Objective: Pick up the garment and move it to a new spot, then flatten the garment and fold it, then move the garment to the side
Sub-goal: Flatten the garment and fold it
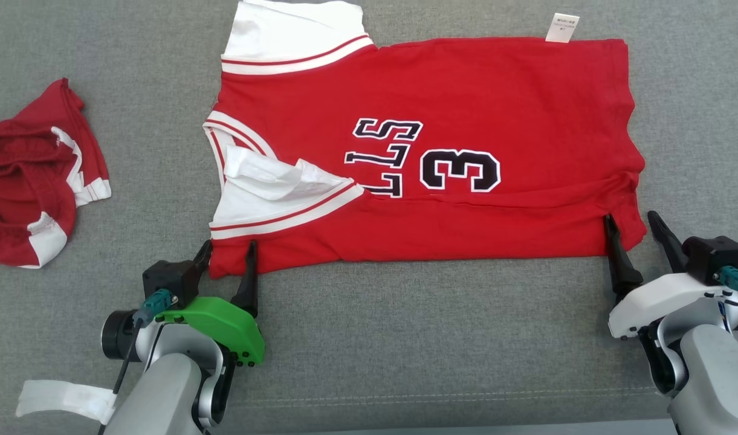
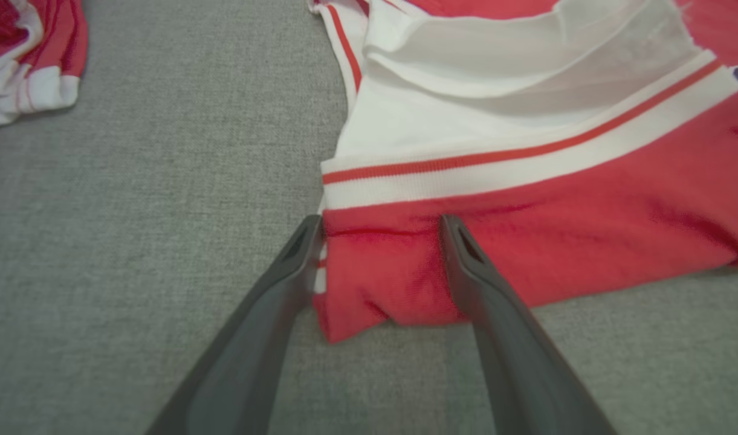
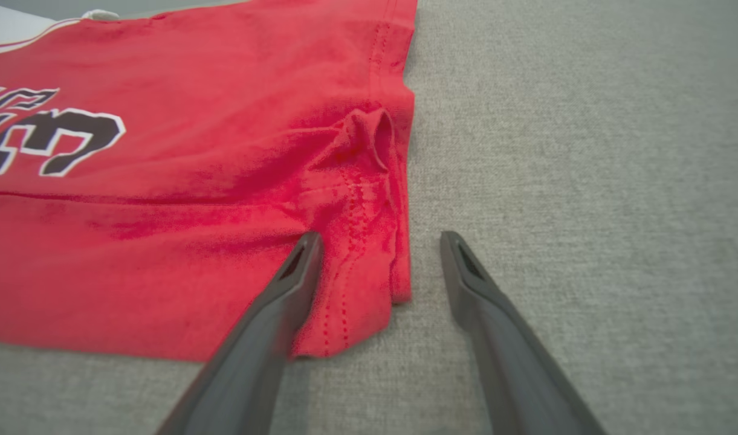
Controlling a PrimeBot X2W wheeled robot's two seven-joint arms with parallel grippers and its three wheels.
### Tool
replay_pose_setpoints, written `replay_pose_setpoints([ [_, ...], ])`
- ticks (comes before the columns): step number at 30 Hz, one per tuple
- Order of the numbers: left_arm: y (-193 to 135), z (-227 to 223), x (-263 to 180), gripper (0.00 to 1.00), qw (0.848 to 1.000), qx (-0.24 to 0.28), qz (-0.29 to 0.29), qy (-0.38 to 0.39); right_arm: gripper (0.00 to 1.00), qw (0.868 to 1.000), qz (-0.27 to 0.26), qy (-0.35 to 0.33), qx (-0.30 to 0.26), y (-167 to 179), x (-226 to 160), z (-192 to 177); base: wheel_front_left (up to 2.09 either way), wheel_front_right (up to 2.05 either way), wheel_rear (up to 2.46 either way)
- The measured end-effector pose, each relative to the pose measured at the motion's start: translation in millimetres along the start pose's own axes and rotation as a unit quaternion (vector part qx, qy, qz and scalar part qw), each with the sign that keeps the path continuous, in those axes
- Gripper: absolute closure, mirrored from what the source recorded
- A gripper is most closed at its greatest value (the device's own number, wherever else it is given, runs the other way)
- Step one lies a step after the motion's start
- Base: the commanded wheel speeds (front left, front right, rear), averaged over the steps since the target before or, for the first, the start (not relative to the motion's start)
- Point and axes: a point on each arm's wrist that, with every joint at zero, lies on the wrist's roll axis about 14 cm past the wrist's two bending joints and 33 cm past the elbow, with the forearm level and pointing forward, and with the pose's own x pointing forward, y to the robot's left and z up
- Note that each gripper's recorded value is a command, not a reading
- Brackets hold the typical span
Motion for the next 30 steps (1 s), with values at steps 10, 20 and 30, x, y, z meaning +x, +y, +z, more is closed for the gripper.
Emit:
replay_pose_setpoints([
  [10, -5.0, -10.4, 2.0, 1.0, 0.998, -0.051, -0.015, 0.04, 1.0, 0.999, 0.018, 0.012, 0.024, 11.0, 6.4, -10.0, 0.0, 0.0, 0.0],
  [20, -10.5, -11.9, -26.8, 1.0, 0.995, -0.061, -0.039, 0.069, 1.0, 0.999, 0.012, 0.013, 0.041, 0.5, -14.0, -3.1, 0.0, 0.0, 0.0],
  [30, -16.2, -19.4, -72.1, 1.0, 0.991, -0.08, -0.041, 0.097, 1.0, 0.997, -0.015, 0.05, 0.064, -8.9, -59.7, -18.3, 0.0, 0.0, 0.0],
])
